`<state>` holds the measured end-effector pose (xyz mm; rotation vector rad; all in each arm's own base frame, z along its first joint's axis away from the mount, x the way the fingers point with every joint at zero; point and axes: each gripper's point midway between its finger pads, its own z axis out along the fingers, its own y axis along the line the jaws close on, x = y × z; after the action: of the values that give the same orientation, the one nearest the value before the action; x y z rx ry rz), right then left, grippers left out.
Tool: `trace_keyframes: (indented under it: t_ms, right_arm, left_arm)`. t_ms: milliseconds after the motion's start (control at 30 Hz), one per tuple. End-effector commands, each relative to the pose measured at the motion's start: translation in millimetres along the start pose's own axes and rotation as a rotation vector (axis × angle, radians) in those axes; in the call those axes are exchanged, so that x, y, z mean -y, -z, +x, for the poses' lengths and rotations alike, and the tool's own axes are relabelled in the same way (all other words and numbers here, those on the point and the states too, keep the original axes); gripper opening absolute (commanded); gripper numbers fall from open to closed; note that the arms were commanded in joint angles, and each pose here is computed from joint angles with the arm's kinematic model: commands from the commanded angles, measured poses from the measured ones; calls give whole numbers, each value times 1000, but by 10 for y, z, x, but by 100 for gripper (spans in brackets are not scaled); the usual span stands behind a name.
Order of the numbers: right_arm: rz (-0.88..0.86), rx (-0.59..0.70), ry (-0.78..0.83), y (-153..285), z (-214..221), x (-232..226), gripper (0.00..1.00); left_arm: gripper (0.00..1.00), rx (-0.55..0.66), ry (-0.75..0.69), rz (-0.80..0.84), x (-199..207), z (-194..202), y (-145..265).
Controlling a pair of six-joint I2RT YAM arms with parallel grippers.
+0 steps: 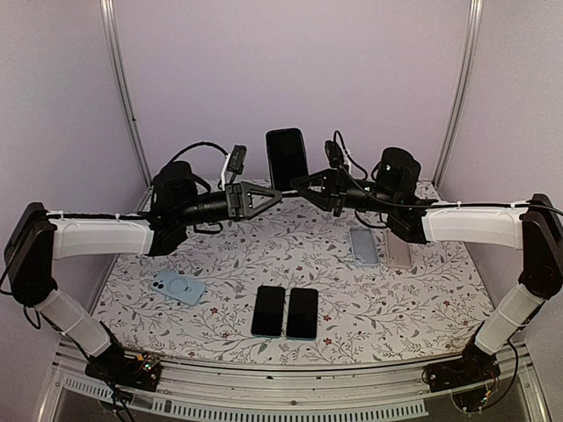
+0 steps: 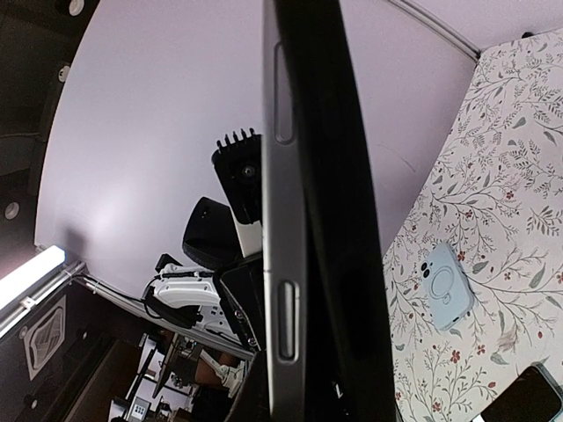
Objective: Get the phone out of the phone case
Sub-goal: Remove the phone case from the phone.
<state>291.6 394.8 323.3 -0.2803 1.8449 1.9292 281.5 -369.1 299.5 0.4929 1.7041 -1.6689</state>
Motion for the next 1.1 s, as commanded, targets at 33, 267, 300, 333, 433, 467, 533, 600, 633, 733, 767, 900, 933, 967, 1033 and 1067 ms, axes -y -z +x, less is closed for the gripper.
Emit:
trace_keyframes:
  t_ms: [33, 267, 300, 333, 433, 467, 533, 600, 633, 733, 767, 900, 933, 967, 1033, 1067]
  right_arm:
    - [-114, 43, 104, 16, -128, -423, 0]
    - [-113, 48, 104, 29, -127, -427, 0]
    - [-114, 48, 105, 30, -129, -434, 0]
    - [-113, 48, 104, 32, -126, -431, 0]
    - [-113, 48, 104, 32, -125, -430, 0]
    - [-113, 48, 104, 32, -125, -432, 0]
    - [-113, 47, 104, 32, -124, -429, 0]
    - [-115, 48, 106, 34, -126, -440, 0]
    - [-116, 49, 106, 36, -130, -443, 0]
    - [-118, 44, 106, 32, -116, -448, 0]
    - [-119, 44, 106, 31, -116, -451, 0]
    - [-119, 39, 102, 26, -98, -447, 0]
    - [-120, 38, 103, 24, -93, -451, 0]
    - [-119, 36, 101, 21, -88, -444, 0]
    - [-121, 32, 101, 17, -79, -448, 0]
    - [-121, 31, 100, 12, -72, -447, 0]
  left_arm:
    - [37, 0, -43, -7, 69, -30, -14]
    - [40, -8, -50, -9, 77, -8, -47]
    - [40, -12, -53, -10, 84, -5, -57]
    - [41, -13, -57, -13, 90, -6, -68]
    - [42, -18, -66, -16, 108, -3, -90]
    - [42, -19, -66, -17, 107, -3, -91]
    - [42, -18, -65, -20, 103, -2, -94]
    - [42, -19, -61, -29, 84, 4, -94]
    - [42, -18, -60, -34, 74, 3, -94]
    - [42, -10, -52, -52, 39, 1, -86]
    - [41, -3, -44, -65, 9, -5, -80]
    - [41, 29, -23, -73, -22, -49, -52]
    - [41, 38, -19, -72, -20, -63, -46]
    - [41, 44, -16, -71, -21, -74, -42]
    - [41, 59, -14, -64, -9, -108, -34]
    - [41, 66, -12, -65, -9, -123, -31]
